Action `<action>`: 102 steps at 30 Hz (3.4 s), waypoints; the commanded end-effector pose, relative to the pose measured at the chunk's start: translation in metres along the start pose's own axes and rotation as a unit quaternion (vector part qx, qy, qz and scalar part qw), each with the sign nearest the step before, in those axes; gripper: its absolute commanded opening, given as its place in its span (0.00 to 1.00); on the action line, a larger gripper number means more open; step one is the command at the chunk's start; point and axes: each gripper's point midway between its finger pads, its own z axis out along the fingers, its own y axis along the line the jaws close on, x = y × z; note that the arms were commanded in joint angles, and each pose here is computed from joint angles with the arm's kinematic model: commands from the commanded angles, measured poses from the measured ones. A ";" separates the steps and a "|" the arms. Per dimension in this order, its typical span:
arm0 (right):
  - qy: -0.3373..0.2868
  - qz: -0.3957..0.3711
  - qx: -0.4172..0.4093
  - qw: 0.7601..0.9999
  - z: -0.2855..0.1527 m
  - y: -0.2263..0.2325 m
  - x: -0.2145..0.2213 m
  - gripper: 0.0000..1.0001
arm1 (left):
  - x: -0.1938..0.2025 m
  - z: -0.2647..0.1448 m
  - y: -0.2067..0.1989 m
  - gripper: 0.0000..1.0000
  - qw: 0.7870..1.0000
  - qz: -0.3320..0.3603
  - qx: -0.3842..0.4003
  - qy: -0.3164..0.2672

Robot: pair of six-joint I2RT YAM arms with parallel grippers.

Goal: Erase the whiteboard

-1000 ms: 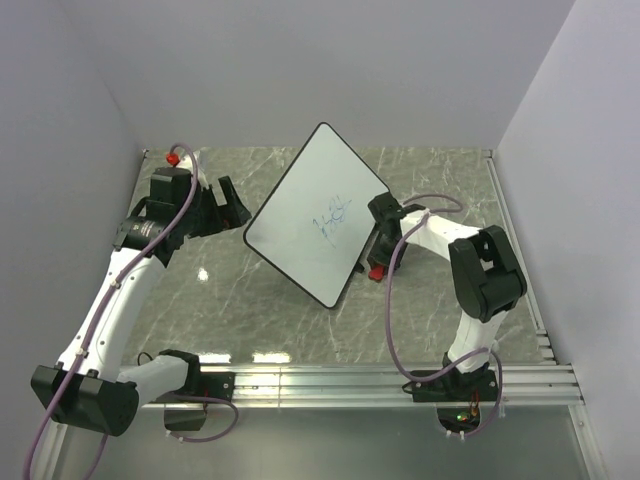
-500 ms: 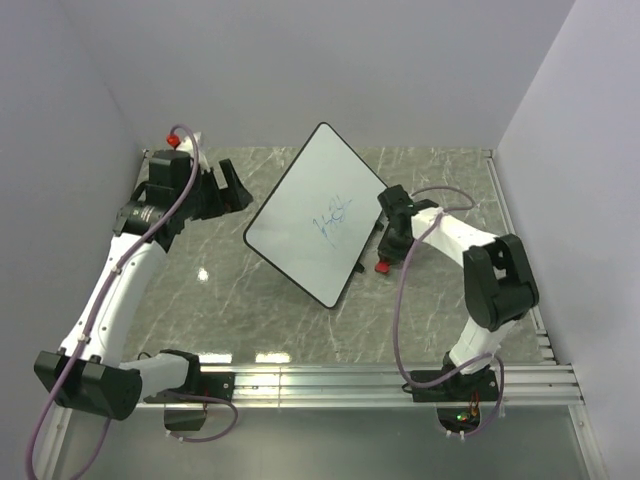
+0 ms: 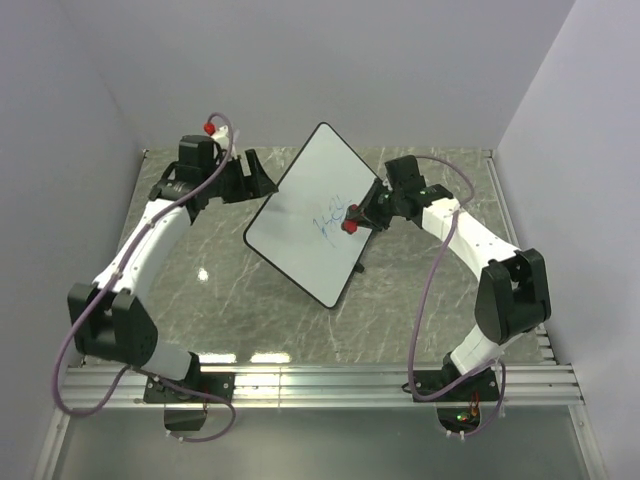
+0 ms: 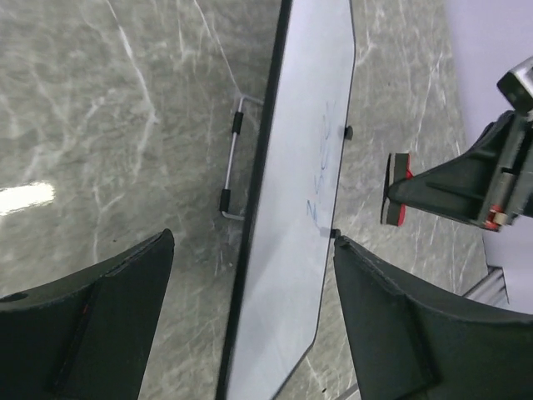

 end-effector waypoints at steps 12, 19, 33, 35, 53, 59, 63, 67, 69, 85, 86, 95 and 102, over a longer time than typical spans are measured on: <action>0.013 -0.021 -0.097 0.995 -0.017 0.041 0.010 0.00 | 0.003 0.057 -0.017 0.49 0.992 0.010 0.119 0.047; 0.003 -0.011 -0.100 0.995 -0.010 0.052 0.002 0.00 | 0.014 0.062 -0.012 0.00 0.990 0.009 0.122 0.065; 0.006 -0.014 -0.077 0.997 0.052 0.123 -0.007 0.00 | 0.032 0.060 -0.003 0.00 0.991 0.005 0.112 0.075; 0.010 -0.012 -0.057 0.998 0.063 0.115 0.002 0.00 | 0.032 0.060 -0.003 0.00 0.991 0.005 0.110 0.076; 0.105 0.018 0.153 0.982 0.078 -0.081 0.109 0.00 | 0.032 0.058 -0.004 0.00 0.991 0.004 0.113 0.076; 0.115 0.015 0.156 0.981 0.081 -0.077 0.108 0.00 | 0.033 0.059 -0.004 0.00 0.990 0.003 0.114 0.079; 0.092 0.004 0.123 0.988 0.088 -0.037 0.078 0.00 | 0.033 0.058 -0.005 0.00 0.990 0.005 0.113 0.078; 0.064 0.003 0.080 0.995 0.094 0.012 0.030 0.00 | 0.036 0.057 -0.003 0.00 0.991 0.004 0.112 0.079; 0.047 0.013 0.063 0.997 0.097 0.033 0.000 0.00 | 0.037 0.055 -0.003 0.00 0.991 0.003 0.111 0.079; 0.040 0.132 -0.016 0.990 0.125 0.034 -0.048 0.00 | 0.053 0.045 -0.001 0.00 0.991 0.001 0.106 0.087; 0.040 0.125 -0.025 0.991 0.126 0.036 -0.045 0.00 | 0.052 0.044 -0.001 0.00 0.991 0.002 0.106 0.085; 0.123 0.085 -0.040 0.988 0.105 0.031 0.076 0.00 | 0.047 0.051 -0.001 0.00 0.990 0.002 0.109 0.089; 0.162 0.032 -0.063 0.984 0.076 0.048 0.126 0.00 | 0.053 0.057 0.003 0.00 0.989 0.000 0.109 0.096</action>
